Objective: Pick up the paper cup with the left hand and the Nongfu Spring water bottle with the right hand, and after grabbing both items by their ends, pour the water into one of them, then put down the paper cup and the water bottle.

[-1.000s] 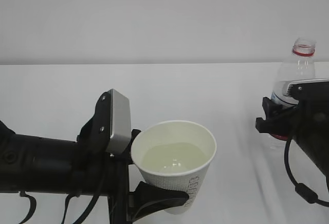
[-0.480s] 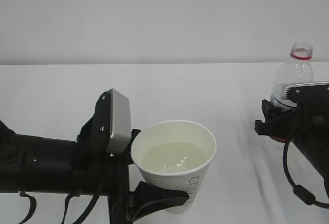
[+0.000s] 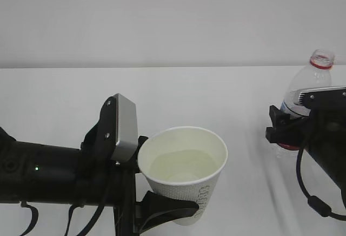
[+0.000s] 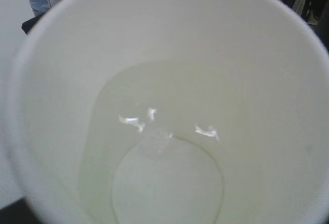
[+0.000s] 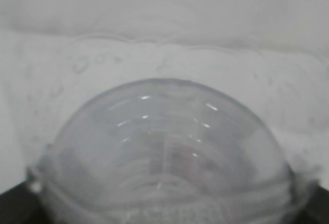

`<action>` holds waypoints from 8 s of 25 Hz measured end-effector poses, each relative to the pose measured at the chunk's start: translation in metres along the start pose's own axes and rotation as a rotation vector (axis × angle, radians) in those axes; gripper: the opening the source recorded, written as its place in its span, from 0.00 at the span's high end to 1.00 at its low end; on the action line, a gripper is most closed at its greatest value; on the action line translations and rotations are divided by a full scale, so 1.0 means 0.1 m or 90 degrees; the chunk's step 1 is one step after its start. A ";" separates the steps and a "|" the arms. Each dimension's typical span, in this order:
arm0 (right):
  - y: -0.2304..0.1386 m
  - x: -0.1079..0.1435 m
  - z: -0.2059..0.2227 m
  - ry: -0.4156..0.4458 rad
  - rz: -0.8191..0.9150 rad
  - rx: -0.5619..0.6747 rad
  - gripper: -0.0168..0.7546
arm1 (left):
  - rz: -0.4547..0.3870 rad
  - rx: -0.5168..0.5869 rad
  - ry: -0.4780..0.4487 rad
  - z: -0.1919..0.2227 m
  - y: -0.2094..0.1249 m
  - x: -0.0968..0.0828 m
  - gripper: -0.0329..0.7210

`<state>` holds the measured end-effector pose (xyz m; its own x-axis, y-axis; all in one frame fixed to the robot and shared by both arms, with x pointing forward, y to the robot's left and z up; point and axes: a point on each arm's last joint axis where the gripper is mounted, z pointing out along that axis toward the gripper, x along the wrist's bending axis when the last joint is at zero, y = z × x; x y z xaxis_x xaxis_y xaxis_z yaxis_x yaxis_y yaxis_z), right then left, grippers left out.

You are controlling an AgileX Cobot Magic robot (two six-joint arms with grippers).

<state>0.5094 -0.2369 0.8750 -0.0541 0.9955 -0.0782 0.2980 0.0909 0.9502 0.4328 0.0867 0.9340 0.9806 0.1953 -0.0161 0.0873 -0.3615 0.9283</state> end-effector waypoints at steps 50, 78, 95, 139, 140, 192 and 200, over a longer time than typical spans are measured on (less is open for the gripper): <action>0.82 -0.12 -0.41 -0.019 0.001 -0.203 0.10 | -0.010 -0.029 -0.002 0.00 0.04 0.00 0.30; 1.36 -0.25 -1.10 0.022 -0.020 -0.216 0.15 | -0.012 -0.032 -0.002 0.00 0.05 0.00 0.30; 1.38 -0.34 -1.46 0.027 -0.039 -0.195 0.20 | -0.012 -0.033 -0.001 0.00 0.05 0.00 0.30; 1.36 -0.30 -1.53 0.085 0.061 -0.164 0.21 | -0.011 -0.047 -0.009 0.00 0.07 -0.01 0.30; 1.34 -0.29 -1.52 0.089 0.057 -0.155 0.21 | -0.011 -0.047 -0.009 0.00 0.07 -0.01 0.30; 1.32 -0.27 -1.52 0.097 0.043 -0.136 0.22 | -0.079 -0.108 0.274 -0.23 0.07 0.52 0.30; 1.32 -0.27 -1.52 0.097 0.043 -0.136 0.22 | -0.098 -0.109 0.334 -0.42 0.00 0.73 0.30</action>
<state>0.4053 -0.2564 1.0481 -0.1887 0.9819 0.0178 0.0993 0.0010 0.9951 0.4967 0.1390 0.9480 0.7369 0.6759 -0.0104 0.1505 -0.1491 0.9773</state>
